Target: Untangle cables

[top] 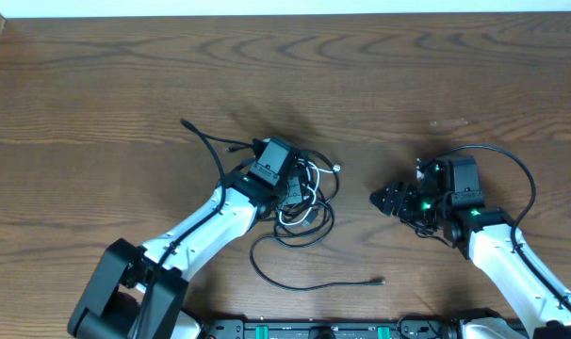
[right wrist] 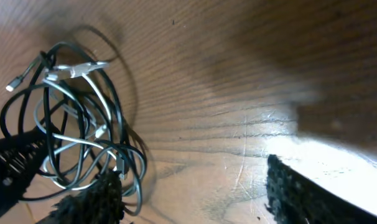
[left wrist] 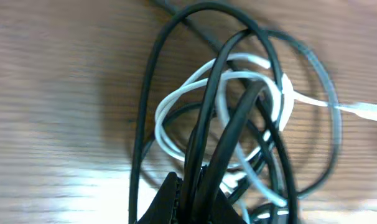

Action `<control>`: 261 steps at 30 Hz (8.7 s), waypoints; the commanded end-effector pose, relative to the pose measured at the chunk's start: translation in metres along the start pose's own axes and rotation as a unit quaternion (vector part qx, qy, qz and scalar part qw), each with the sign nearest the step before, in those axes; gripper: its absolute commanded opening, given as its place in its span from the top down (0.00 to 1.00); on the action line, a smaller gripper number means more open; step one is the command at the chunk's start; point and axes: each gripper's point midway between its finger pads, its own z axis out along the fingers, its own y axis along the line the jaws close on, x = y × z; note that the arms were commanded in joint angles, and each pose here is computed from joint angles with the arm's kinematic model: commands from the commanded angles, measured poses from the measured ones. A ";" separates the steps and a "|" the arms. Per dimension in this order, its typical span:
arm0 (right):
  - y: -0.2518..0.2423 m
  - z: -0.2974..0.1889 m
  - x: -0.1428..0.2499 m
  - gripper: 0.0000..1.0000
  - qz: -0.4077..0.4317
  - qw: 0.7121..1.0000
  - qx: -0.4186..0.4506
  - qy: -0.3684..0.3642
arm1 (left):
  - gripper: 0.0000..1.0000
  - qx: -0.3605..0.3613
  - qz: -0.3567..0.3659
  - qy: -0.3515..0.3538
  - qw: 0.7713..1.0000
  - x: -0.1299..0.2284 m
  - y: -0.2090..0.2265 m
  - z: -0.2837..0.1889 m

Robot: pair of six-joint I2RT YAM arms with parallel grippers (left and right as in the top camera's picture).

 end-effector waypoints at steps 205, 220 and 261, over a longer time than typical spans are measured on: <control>0.155 -0.077 -0.003 0.01 -0.220 0.918 -0.324 -0.057 | 0.92 0.434 0.048 -0.402 0.805 -0.129 -0.085 -0.346; 0.149 -0.039 -0.018 0.01 -0.066 0.965 -0.212 -0.140 | 0.92 0.544 0.052 -0.327 0.771 -0.124 -0.117 -0.351; 0.175 -0.038 -0.029 0.82 -0.209 0.925 -0.275 -0.156 | 0.09 0.402 0.040 -0.178 0.897 -0.086 -0.084 -0.233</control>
